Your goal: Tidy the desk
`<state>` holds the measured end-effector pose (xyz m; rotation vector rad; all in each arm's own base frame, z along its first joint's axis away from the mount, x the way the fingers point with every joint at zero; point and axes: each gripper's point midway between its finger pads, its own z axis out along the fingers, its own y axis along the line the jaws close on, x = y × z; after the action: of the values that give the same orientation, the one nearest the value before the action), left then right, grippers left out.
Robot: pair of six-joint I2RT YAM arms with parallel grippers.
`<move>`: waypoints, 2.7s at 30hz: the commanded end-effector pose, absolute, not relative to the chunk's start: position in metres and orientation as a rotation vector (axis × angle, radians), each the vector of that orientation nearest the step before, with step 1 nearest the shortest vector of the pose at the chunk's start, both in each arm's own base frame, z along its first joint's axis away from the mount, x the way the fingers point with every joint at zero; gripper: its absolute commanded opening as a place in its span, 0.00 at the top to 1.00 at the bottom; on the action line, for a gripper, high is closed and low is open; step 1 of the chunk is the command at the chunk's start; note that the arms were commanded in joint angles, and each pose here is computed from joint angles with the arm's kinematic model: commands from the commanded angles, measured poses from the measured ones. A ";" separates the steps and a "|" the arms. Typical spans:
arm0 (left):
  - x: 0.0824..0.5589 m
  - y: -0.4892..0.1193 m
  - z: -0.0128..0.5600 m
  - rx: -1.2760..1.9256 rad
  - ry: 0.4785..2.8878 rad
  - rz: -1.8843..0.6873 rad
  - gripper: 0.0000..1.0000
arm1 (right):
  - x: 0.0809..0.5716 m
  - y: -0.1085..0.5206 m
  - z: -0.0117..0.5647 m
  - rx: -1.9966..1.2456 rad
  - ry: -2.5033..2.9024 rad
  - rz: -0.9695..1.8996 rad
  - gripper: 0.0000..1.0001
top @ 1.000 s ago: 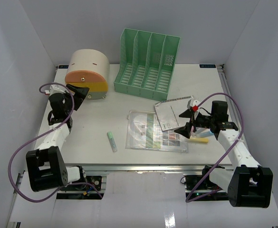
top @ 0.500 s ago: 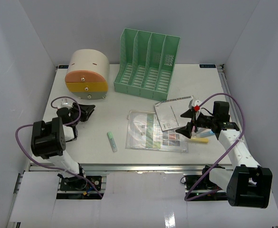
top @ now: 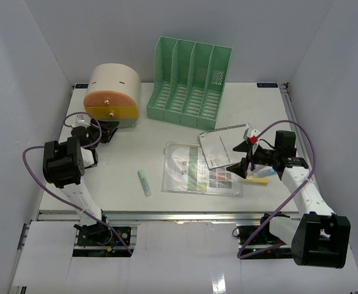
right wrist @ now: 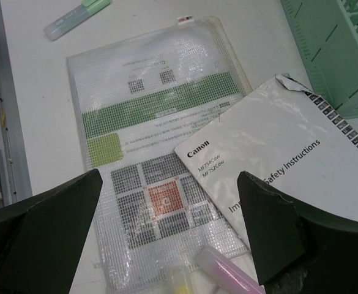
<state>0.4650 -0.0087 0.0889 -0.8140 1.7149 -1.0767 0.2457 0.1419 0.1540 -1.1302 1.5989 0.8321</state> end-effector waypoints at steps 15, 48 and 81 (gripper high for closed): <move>0.491 0.012 0.079 -0.856 1.719 -1.034 0.68 | 0.249 0.139 0.160 -1.128 1.580 0.831 0.02; 0.338 0.052 0.104 -0.903 2.005 -0.321 0.02 | 0.253 0.129 0.162 -1.093 1.615 0.801 0.02; 0.211 -0.122 0.025 -0.518 2.695 -0.065 0.19 | 0.324 0.043 0.142 -0.532 1.971 0.347 0.03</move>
<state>0.2107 -0.1266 0.0261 -0.4531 2.7196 -0.1998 0.3180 0.0466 0.1314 -0.5473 2.0122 0.3684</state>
